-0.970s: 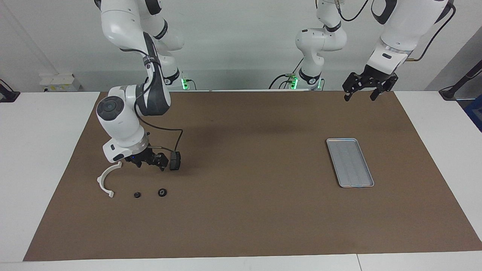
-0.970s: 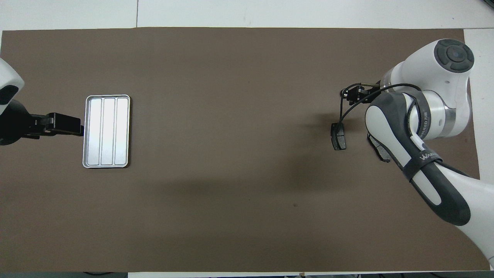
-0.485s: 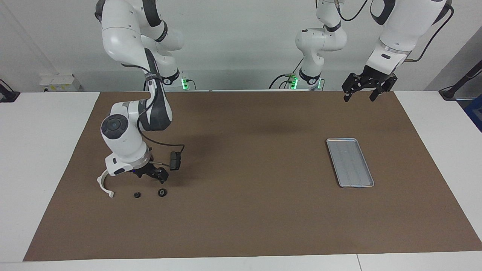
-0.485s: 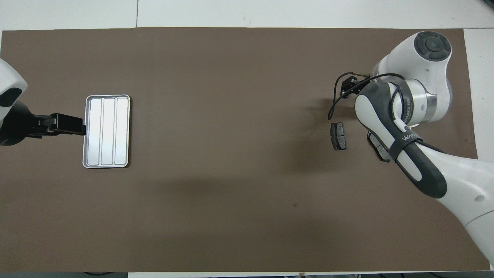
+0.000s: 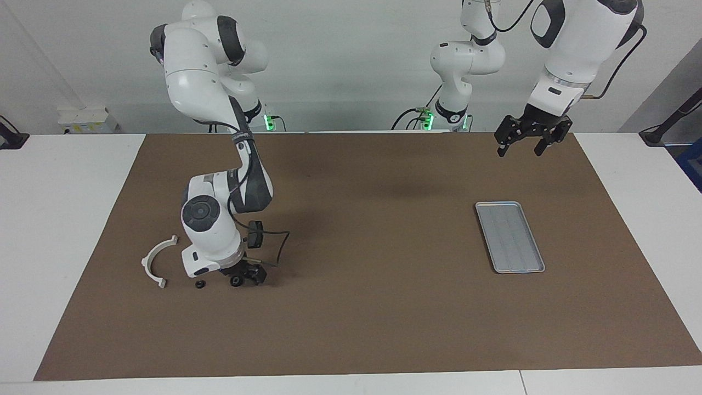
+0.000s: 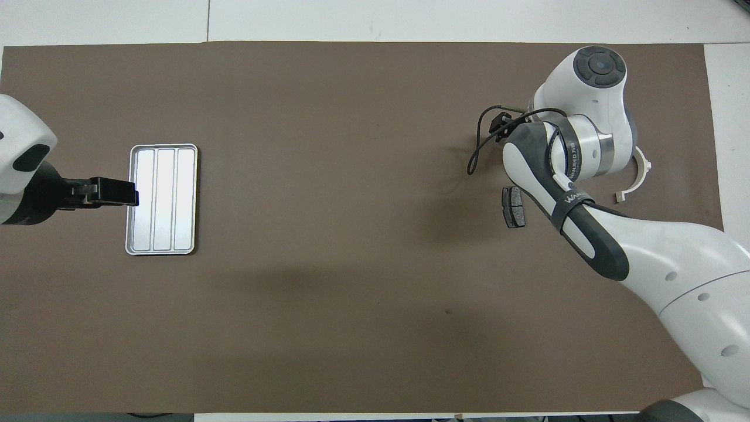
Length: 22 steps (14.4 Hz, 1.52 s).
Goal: Pick bearing gear from pile to tray
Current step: 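Carry the bearing with the right gripper to the table center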
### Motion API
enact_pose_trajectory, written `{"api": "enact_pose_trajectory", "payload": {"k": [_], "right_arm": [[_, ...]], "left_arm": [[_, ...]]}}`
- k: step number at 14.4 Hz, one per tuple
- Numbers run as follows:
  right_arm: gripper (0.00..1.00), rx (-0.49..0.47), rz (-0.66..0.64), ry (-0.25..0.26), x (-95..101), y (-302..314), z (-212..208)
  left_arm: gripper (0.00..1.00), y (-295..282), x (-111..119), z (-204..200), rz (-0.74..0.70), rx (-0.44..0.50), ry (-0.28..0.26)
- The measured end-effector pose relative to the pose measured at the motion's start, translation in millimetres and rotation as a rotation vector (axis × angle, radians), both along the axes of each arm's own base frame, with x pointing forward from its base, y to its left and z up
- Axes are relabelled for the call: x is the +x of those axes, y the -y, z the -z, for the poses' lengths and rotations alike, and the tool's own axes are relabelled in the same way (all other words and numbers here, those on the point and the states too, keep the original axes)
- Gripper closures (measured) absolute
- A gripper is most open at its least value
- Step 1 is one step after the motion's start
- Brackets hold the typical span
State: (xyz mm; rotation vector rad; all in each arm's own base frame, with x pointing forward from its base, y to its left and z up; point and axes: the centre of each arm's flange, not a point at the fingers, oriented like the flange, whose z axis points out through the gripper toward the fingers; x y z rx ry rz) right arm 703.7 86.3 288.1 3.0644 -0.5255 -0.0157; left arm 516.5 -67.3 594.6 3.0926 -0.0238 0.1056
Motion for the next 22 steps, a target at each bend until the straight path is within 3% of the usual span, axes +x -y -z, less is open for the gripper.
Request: {"api": "enact_pose_trajectory", "payload": {"k": [6, 7, 11, 13, 16, 20, 22], "right_arm": [[0.0, 0.0, 0.023, 0.013, 4.5, 16, 4], [0.06, 0.0, 0.026, 0.006, 3.7, 18, 7], [0.1, -0.001, 0.03, -0.015, 1.5, 18, 10], [0.24, 0.002, 0.028, -0.014, 1.7, 15, 7], [0.63, 0.0, 0.032, -0.017, 1.2, 17, 0], [0.65, -0.001, 0.032, -0.02, 0.8, 18, 1], [0.65, -0.007, 0.029, -0.045, -1.1, 18, -1]], "left_arm": [[0.0, 0, 0, 2, 0.0, 0.0, -0.002], [0.0, 1, 0, 2, 0.001, 0.0, -0.002], [0.0, 3, -2, 3, 0.005, 0.001, -0.001], [0.0, 3, -2, 2, 0.005, 0.001, 0.0], [0.0, 3, -2, 3, 0.006, 0.001, -0.001], [0.0, 3, -2, 3, 0.006, 0.001, 0.003], [0.0, 3, -1, 3, 0.006, 0.0, 0.007]]}}
